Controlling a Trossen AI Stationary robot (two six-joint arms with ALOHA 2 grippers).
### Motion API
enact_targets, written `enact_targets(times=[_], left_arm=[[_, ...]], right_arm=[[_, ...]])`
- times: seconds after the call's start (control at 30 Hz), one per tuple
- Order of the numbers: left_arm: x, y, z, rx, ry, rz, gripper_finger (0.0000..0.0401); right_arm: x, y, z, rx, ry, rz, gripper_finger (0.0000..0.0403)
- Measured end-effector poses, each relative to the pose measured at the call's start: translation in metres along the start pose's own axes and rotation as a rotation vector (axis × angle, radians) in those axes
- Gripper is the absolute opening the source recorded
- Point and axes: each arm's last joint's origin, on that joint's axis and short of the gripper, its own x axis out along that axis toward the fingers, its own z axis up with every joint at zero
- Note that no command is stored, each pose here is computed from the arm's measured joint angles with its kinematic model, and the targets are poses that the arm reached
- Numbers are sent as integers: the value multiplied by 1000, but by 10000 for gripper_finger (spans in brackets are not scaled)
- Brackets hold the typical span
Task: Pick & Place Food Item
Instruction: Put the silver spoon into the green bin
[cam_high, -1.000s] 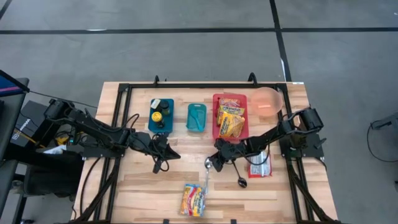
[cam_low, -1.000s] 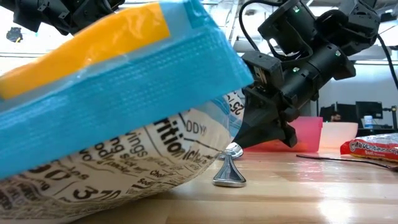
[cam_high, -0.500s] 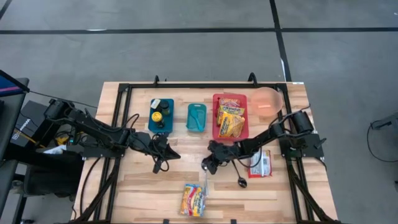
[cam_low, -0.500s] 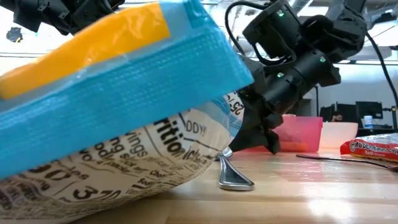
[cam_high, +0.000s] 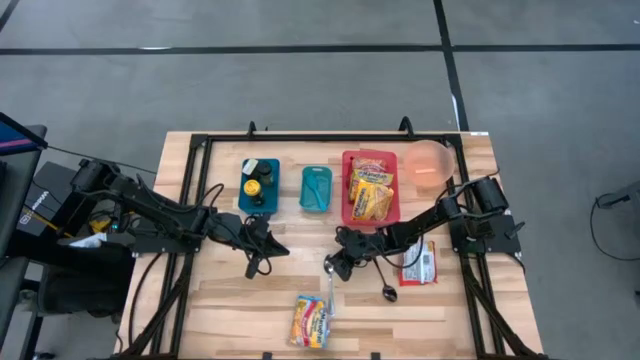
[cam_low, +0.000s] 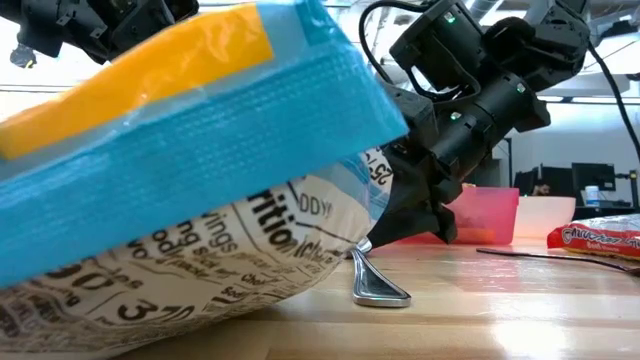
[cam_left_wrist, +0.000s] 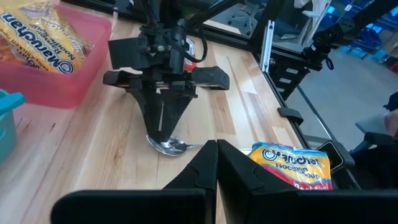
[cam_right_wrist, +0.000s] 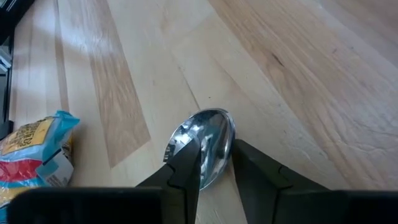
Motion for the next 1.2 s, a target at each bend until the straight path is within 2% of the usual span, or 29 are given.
enact_targets(times=[0.53,1.2], left_arm=[[0,0,1,-1,-6,-2,1],[0,0,1,-1,-6,-3,1]], right_arm=[[0,1,0,9,-7,16,20],[0,4,4,-26,-45,38,1]])
